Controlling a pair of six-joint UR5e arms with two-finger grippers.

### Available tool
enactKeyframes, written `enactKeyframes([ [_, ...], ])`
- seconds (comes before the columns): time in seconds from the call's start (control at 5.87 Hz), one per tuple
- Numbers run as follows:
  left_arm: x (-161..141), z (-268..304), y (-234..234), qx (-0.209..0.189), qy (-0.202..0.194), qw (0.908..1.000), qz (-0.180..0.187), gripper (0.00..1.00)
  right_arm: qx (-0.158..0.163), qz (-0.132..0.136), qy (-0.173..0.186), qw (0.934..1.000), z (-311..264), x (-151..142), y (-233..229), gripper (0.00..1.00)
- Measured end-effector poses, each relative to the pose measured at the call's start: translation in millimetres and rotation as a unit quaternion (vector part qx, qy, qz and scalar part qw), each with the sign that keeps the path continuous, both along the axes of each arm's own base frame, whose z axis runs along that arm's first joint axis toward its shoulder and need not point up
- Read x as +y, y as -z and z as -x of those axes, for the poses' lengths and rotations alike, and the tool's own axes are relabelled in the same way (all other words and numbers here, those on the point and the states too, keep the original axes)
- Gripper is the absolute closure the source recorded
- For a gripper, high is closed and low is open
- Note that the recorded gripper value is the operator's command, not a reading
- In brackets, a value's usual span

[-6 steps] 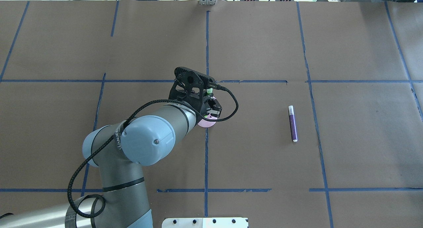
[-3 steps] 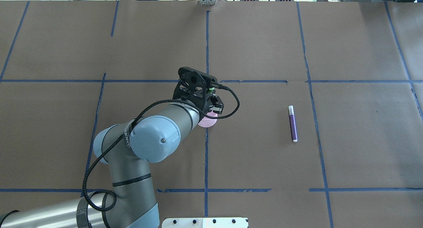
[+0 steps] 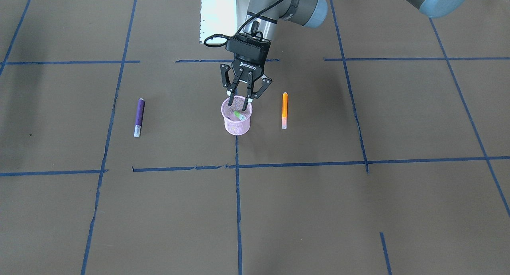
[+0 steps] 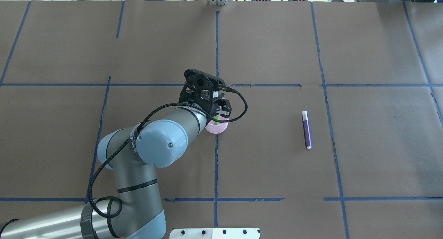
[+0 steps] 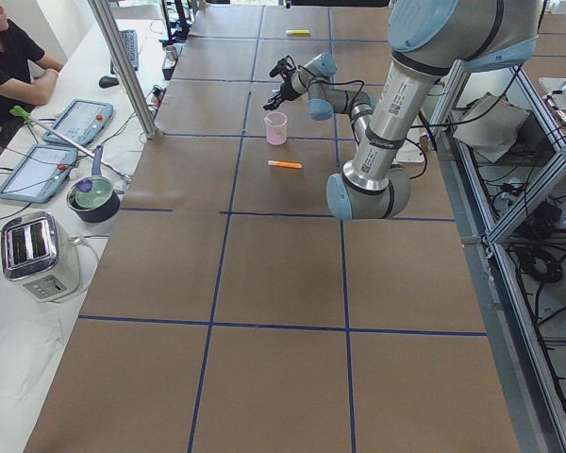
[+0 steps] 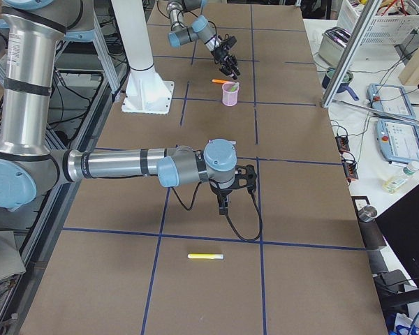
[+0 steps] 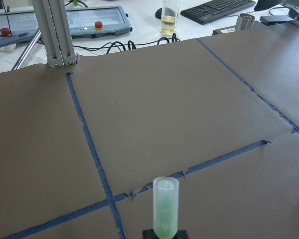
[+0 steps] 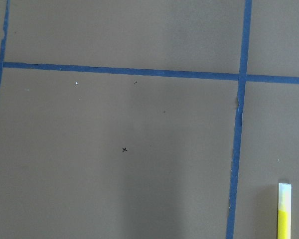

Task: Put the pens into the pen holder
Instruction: 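Lower the green marker into the cup and open the left gripper, then withdraw the left gripper while the right gripper grasps the yellow marker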

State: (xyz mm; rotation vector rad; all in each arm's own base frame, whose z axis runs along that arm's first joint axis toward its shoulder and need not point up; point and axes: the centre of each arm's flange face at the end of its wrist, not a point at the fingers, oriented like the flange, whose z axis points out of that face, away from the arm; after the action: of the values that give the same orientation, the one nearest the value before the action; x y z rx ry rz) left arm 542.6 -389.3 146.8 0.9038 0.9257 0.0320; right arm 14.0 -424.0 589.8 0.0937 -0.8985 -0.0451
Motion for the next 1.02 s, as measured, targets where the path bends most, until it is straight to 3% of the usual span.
enactKeyframes([
  [0.34, -26.4, 27.3, -10.3, -0.004, -0.021, 0.9998, 0.001, 0.26, 0.025, 0.023, 0.014, 0.9993, 12.8, 0.7, -36.9, 0.01],
  [0.68, -80.0, 83.9, -76.5, -0.029, -0.083, 0.9936, 0.071, 0.26, 0.049, 0.048, 0.024, 0.9974, 18.4, 7.4, -110.0, 0.02],
  [1.02, -114.4, 143.3, -139.4, -0.040, -0.123, 0.9810, 0.145, 0.27, 0.055, 0.074, 0.032, 0.9953, 17.8, 25.2, -182.4, 0.04],
])
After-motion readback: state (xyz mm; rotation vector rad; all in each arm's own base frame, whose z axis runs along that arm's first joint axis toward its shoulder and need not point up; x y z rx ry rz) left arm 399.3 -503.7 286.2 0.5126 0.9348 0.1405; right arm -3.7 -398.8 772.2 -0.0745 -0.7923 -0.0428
